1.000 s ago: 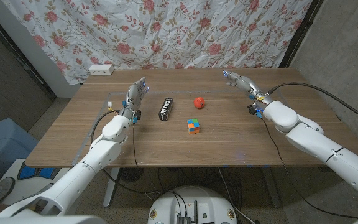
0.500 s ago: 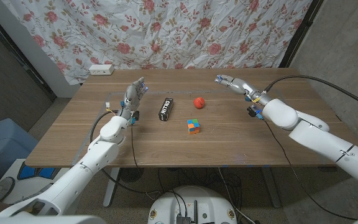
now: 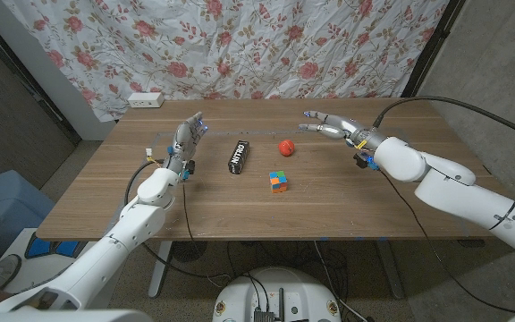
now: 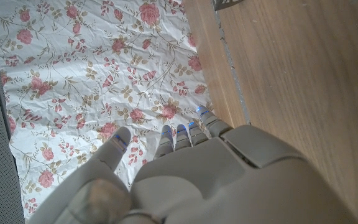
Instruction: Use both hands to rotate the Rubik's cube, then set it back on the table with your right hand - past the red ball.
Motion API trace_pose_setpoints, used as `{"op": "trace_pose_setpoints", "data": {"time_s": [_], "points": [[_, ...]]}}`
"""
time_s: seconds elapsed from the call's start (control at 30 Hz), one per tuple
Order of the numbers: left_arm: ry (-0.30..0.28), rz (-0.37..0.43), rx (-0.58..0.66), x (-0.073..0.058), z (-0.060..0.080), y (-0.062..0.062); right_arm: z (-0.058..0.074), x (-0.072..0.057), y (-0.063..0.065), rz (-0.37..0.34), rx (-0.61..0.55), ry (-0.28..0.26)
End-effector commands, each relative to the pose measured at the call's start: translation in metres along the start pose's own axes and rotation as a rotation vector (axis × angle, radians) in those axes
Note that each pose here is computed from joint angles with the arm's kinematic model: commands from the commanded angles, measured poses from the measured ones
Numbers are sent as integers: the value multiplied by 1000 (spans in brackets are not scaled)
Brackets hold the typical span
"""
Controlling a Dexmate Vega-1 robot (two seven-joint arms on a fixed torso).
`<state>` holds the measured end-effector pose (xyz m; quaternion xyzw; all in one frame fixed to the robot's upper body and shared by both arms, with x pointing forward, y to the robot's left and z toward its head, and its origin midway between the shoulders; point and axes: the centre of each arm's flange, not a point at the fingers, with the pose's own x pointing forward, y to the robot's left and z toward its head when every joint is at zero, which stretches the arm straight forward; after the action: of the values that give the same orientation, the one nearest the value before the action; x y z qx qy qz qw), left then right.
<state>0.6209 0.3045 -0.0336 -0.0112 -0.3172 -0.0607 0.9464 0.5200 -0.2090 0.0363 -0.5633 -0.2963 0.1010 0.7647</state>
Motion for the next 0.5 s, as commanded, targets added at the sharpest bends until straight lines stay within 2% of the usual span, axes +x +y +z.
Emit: {"op": "trace_pose_setpoints", "data": {"time_s": [0.03, 0.5], "points": [[15, 14, 14, -7, -1, 8, 19, -1, -9, 74, -136, 22], [24, 31, 18, -10, -3, 11, 40, 1, -17, 216, -237, 67]]}}
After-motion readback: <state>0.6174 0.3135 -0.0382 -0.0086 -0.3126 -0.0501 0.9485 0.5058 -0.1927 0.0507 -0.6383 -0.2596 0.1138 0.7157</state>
